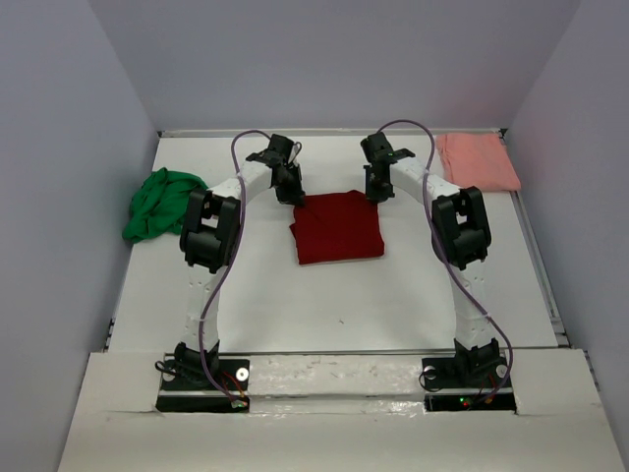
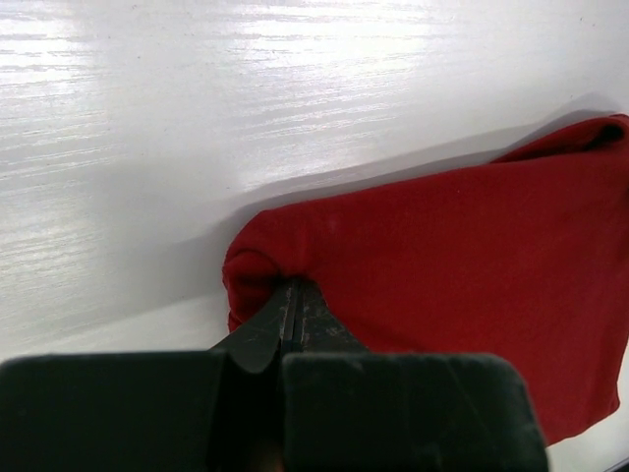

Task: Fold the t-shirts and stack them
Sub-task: Fold the tshirt

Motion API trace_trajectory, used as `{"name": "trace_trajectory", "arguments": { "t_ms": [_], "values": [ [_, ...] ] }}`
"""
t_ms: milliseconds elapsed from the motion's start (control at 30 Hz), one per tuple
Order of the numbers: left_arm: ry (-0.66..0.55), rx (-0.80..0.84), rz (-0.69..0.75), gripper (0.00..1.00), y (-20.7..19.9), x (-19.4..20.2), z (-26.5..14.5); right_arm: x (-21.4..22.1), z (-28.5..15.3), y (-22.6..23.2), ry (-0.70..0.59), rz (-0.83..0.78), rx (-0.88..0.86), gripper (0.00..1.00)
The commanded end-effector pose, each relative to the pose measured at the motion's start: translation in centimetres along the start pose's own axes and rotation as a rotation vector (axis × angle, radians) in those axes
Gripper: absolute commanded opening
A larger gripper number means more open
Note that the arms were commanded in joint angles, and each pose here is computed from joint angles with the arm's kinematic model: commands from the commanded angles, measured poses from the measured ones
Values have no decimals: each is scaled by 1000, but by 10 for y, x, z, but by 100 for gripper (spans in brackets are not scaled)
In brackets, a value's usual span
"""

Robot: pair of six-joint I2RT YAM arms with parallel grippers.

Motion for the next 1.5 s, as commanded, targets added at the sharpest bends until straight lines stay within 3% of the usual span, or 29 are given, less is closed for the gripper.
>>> {"name": "trace_trajectory", "arguments": {
  "t_ms": [0,67,100,133,267,433,500,600,700,767,800,833,867,1100,1467],
  "values": [
    [-26,-85,11,0,11,-3,-21,-7,-5,-13,-9,-36,51,0],
    [-71,-107,16,8,8,-12,-37,-10,-10,-13,-23,-38,51,0],
    [-93,-128,15,15,9,-16,-43,-12,-14,-13,-32,-42,48,0],
    [-111,-134,18,28,7,-19,-49,-17,-21,-13,-50,-36,44,0],
    [-210,-182,33,51,1,-36,-84,-27,-38,-15,-99,-37,46,0],
    [-311,-237,48,56,-8,-54,-132,-47,-82,-18,-178,-37,35,40],
    [-324,-247,51,56,-11,-55,-142,-52,-102,-19,-196,-38,12,48],
    [-345,-208,64,56,-23,-53,-157,-47,-119,-23,-182,-28,-11,45],
    [-342,-169,67,53,-31,-43,-158,-30,-135,-29,-166,-19,-74,1],
    [-317,-114,77,39,-39,-33,-147,-9,-144,-29,-144,-24,-128,0],
    [-304,-106,74,27,-39,-30,-141,-5,-145,-32,-147,-17,-131,0],
    [-291,-96,71,8,-38,-27,-134,2,-155,-27,-137,-30,-193,0],
    [-261,-87,68,1,-37,-24,-122,12,-149,-30,-117,-32,-202,0],
    [-137,-30,34,0,-35,-15,-67,51,-130,-39,-13,-26,-225,0],
    [-98,-47,23,0,-29,-19,-34,62,-114,-37,20,-34,-218,0]
  ]
}}
Point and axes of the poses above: each gripper's point midway between its finger pads, its own z axis out along the fingers, its own y axis along the line the jaws close on, x = y × z, the point moved 6 cm from there along -z, back along the fingers, and after that the axes turned 13 degrees about z, right-handed, at the moved point
